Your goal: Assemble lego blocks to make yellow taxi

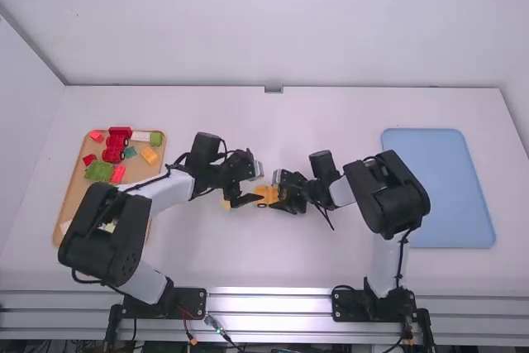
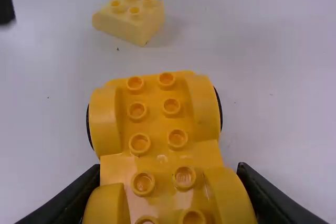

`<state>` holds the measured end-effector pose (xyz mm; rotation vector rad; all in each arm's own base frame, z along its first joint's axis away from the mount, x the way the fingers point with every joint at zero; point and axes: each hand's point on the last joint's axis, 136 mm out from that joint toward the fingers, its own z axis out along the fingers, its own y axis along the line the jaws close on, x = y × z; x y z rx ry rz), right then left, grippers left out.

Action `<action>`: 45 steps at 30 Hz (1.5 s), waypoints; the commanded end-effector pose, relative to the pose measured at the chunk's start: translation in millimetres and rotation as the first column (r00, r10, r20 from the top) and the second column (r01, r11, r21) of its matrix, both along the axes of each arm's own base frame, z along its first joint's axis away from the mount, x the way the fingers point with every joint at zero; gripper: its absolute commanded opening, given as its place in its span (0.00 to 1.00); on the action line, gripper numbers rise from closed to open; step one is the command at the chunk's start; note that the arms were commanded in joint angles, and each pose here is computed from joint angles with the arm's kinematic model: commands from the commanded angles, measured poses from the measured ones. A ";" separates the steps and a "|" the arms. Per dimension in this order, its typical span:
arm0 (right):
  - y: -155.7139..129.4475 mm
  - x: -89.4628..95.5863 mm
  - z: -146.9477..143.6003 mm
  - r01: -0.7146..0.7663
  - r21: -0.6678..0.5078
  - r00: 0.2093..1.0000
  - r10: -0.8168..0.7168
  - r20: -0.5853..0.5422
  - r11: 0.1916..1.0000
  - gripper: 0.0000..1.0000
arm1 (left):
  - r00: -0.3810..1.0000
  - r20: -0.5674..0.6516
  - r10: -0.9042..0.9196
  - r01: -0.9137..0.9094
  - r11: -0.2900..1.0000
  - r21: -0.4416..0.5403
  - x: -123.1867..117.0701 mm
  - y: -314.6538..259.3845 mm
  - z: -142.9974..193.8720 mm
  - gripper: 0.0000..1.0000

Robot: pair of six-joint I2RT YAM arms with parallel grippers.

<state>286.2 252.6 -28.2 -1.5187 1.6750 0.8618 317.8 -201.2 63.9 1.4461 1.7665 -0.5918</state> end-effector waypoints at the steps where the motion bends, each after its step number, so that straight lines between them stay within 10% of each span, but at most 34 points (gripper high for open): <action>1: 1.5 0.6 -1.6 -0.002 0.005 1.000 0.002 -0.014 1.000 0.55 | 0.990 -0.048 0.135 -0.132 0.990 0.051 5.6 16.3 2.4 0.99; 19: 1.7 1.8 -0.9 0.009 0.008 1.000 -0.008 -0.025 1.000 0.87 | 0.804 -0.153 0.575 -0.533 0.810 0.243 -6.7 74.7 -32.3 0.99; 45: 1.9 2.1 -0.6 0.009 0.010 1.000 -0.009 -0.024 1.000 0.89 | 0.855 -0.106 0.508 -0.512 0.859 -0.014 -33.5 82.7 -66.3 0.85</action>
